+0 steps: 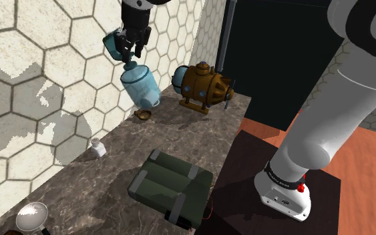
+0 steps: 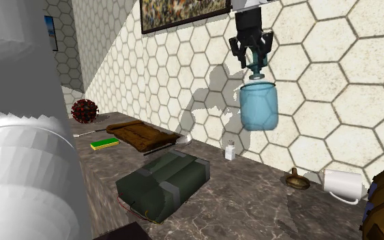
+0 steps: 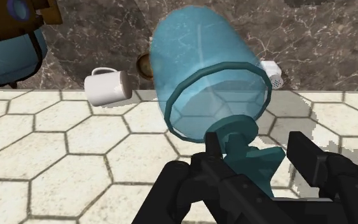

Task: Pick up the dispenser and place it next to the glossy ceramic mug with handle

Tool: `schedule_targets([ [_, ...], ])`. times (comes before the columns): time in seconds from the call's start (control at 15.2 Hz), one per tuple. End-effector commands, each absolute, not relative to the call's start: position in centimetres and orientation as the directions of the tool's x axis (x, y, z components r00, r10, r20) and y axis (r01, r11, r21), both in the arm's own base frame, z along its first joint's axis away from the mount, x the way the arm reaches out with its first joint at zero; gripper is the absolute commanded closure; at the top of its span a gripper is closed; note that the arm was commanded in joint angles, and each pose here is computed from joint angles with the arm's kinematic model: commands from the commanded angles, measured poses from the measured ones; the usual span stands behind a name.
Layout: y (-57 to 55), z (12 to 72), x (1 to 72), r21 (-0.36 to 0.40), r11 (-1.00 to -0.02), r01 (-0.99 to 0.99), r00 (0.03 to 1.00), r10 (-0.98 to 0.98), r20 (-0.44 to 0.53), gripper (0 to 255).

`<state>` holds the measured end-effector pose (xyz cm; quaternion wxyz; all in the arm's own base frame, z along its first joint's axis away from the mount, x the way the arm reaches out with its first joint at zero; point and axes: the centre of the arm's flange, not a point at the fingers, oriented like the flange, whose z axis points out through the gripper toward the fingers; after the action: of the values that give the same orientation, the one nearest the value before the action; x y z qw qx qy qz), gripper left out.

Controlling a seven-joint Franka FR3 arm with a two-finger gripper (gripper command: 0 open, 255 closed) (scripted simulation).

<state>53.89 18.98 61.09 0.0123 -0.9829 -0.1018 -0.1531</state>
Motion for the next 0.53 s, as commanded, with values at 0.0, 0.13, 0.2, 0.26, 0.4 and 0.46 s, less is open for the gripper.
schedule_targets([
  [0.0, 18.3, 59.7, 56.2, 0.007, -0.979, 0.204, 0.932, 0.197, 0.306, 255],
  [0.13, 17.5, 58.5, 58.5, 0.007, -0.979, 0.204, 0.932, 0.197, 0.306, 255],
  [0.2, 17.1, 57.9, 59.6, 0.007, -0.979, 0.204, 0.932, 0.197, 0.306, 255],
  [0.26, 16.7, 57.3, 60.7, 0.007, -0.979, 0.204, 0.932, 0.197, 0.306, 255],
  [0.4, 15.9, 56.1, 62.9, 0.007, -0.979, 0.204, 0.932, 0.197, 0.306, 255],
  [0.46, 15.4, 55.3, 64.4, 0.007, -0.979, 0.204, 0.932, 0.197, 0.306, 255],
])
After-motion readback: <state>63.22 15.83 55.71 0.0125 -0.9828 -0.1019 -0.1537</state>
